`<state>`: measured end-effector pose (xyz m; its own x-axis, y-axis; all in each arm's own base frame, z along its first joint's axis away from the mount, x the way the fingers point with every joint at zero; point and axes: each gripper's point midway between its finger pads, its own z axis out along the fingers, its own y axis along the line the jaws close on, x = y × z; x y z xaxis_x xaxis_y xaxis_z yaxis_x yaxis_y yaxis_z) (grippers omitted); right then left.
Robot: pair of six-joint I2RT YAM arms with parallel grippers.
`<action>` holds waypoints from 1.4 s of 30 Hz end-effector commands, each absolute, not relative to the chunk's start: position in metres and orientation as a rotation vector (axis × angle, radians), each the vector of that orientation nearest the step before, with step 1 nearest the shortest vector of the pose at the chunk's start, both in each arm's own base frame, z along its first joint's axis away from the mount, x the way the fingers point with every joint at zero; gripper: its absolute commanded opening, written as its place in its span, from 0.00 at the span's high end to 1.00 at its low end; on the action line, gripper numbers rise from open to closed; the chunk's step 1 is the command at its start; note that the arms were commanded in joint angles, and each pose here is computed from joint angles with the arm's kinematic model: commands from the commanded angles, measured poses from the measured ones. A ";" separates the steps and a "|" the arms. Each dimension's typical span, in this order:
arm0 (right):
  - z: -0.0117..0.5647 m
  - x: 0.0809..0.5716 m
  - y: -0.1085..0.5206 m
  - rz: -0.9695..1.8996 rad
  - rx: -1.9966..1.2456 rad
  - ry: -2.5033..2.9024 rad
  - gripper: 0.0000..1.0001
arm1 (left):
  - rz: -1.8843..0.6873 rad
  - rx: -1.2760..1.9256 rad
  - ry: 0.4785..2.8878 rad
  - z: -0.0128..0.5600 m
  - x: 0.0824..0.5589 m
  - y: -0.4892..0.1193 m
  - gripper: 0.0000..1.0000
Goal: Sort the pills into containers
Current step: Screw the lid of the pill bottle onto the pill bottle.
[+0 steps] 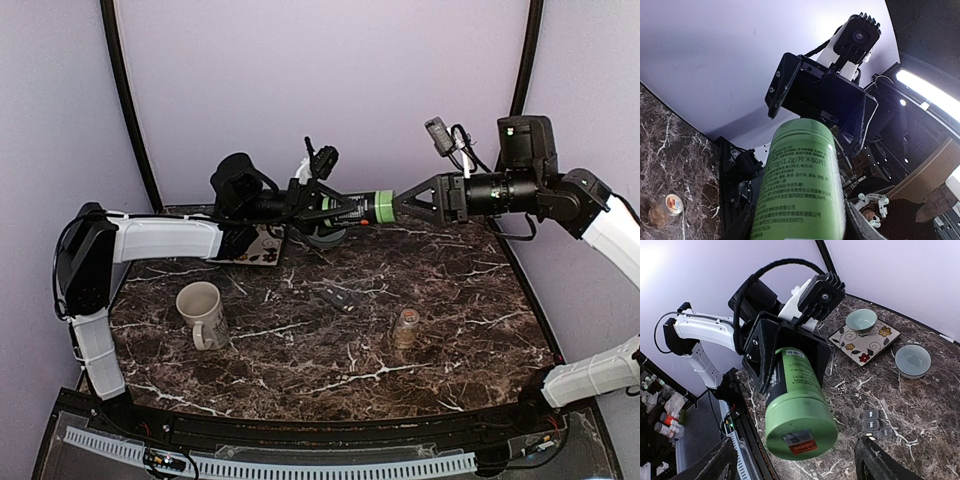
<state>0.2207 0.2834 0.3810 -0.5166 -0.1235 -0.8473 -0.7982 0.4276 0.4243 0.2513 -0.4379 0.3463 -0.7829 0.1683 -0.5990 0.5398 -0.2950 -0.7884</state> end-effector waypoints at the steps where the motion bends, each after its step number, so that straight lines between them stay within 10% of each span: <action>1: 0.388 0.218 0.273 0.998 -0.867 1.861 0.19 | -2.232 1.010 1.547 0.384 0.234 -0.427 1.00; 31: 0.384 0.207 0.304 0.994 -1.005 1.831 0.24 | -2.251 1.065 1.600 0.374 0.232 -0.433 1.00; 37: 0.387 0.210 0.307 0.989 -1.004 1.827 0.38 | -2.250 1.077 1.601 0.373 0.230 -0.432 1.00; 42: 0.381 0.214 0.311 0.990 -1.007 1.866 0.70 | -2.244 1.086 1.590 0.376 0.229 -0.432 1.00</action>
<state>0.2103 0.3061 0.3721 -0.3990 -0.2853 -0.8715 -0.8805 0.3846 0.2772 0.2384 -0.4363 0.3527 -0.7668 0.2752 -0.5799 0.4773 -0.3596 -0.8018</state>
